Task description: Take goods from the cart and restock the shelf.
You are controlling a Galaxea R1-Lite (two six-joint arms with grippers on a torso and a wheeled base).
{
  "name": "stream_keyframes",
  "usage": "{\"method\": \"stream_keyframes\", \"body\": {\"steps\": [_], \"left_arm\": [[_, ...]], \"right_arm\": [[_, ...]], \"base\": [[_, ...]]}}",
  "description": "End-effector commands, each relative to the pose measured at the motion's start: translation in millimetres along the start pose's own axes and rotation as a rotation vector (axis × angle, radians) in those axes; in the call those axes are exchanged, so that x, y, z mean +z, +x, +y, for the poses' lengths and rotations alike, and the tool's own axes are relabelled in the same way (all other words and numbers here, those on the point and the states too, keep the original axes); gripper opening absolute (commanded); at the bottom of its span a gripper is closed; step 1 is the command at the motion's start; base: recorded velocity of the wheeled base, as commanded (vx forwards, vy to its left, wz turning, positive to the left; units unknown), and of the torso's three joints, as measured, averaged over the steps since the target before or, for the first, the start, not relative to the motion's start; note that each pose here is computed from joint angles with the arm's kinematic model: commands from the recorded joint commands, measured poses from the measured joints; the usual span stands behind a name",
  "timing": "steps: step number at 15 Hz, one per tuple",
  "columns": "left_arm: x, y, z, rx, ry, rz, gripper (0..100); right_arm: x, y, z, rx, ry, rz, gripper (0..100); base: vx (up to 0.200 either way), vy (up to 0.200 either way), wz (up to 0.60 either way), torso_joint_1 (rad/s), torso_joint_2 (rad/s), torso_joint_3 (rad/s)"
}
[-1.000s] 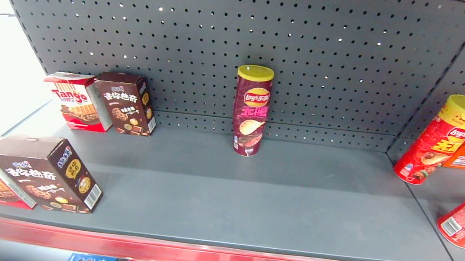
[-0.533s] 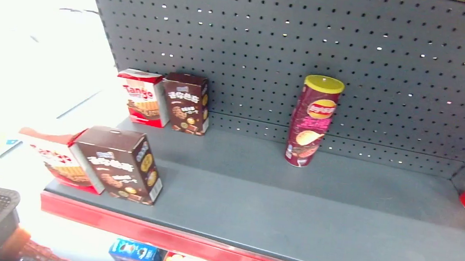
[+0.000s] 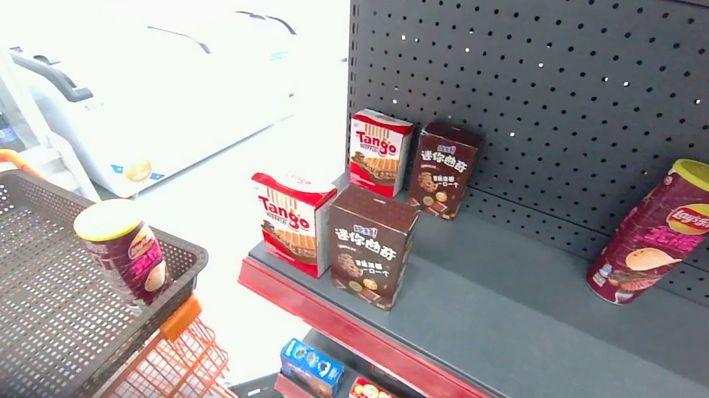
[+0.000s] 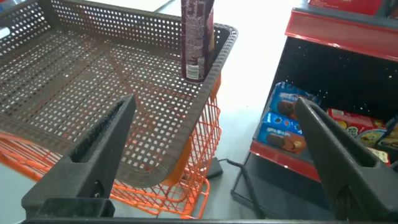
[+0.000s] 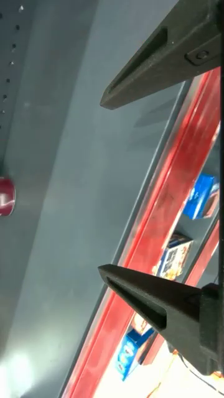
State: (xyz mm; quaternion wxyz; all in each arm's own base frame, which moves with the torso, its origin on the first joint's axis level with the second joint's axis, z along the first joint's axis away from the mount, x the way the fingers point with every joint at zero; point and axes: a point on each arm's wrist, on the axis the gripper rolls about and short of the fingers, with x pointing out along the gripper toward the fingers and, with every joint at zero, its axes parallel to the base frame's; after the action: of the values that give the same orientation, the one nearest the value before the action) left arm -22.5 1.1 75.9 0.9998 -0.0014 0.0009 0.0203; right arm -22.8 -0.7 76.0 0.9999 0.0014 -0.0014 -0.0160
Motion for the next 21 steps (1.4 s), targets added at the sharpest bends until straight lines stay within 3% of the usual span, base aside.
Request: {"method": "stream_keyframes", "body": {"steps": [1,9,10,11,12,14,16,19,21], "left_arm": [[0.1,0,0.0,-0.001,0.001,0.001,100],[2.1,-1,0.2,0.010,0.007,-0.005,100],[27.3,-5,0.5,-0.003,0.042,-0.040,100],[64.2,6,0.0,-0.024,0.059,0.076,100],[81.1,18,-0.9,-0.049,0.063,0.149,100],[90.6,39,-3.6,-0.104,0.074,0.208,100],[103.0,71,-5.3,-0.036,0.074,0.254,100],[95.4,113,-1.4,0.009,0.059,0.388,100],[92.1,137,4.7,0.009,0.044,0.400,100]], "right_arm": [[0,0,0,0.001,0.000,0.001,100],[0,0,0,0.000,0.000,0.001,100],[0,0,0,0.000,0.000,0.001,100],[0,0,0,0.000,0.000,0.001,100],[0,0,0,0.000,0.000,0.001,100],[0,0,0,0.000,0.000,0.000,100],[0,0,0,0.000,0.000,0.001,100],[0,0,0,0.000,0.000,0.001,100],[0,0,0,0.000,0.000,0.001,100]], "base": [[0.000,0.000,0.00,0.000,0.00,0.000],[0.000,0.000,0.00,0.000,0.00,0.000],[0.000,0.000,0.00,0.000,0.00,0.000],[0.000,0.000,0.00,0.000,0.00,0.000],[0.000,0.000,0.00,0.000,0.00,0.000],[0.000,0.000,0.00,0.000,0.00,0.000],[0.000,0.000,0.00,0.000,0.00,0.000],[0.000,0.000,0.00,0.000,0.00,0.000],[0.000,0.000,0.00,0.000,0.00,0.000]]}}
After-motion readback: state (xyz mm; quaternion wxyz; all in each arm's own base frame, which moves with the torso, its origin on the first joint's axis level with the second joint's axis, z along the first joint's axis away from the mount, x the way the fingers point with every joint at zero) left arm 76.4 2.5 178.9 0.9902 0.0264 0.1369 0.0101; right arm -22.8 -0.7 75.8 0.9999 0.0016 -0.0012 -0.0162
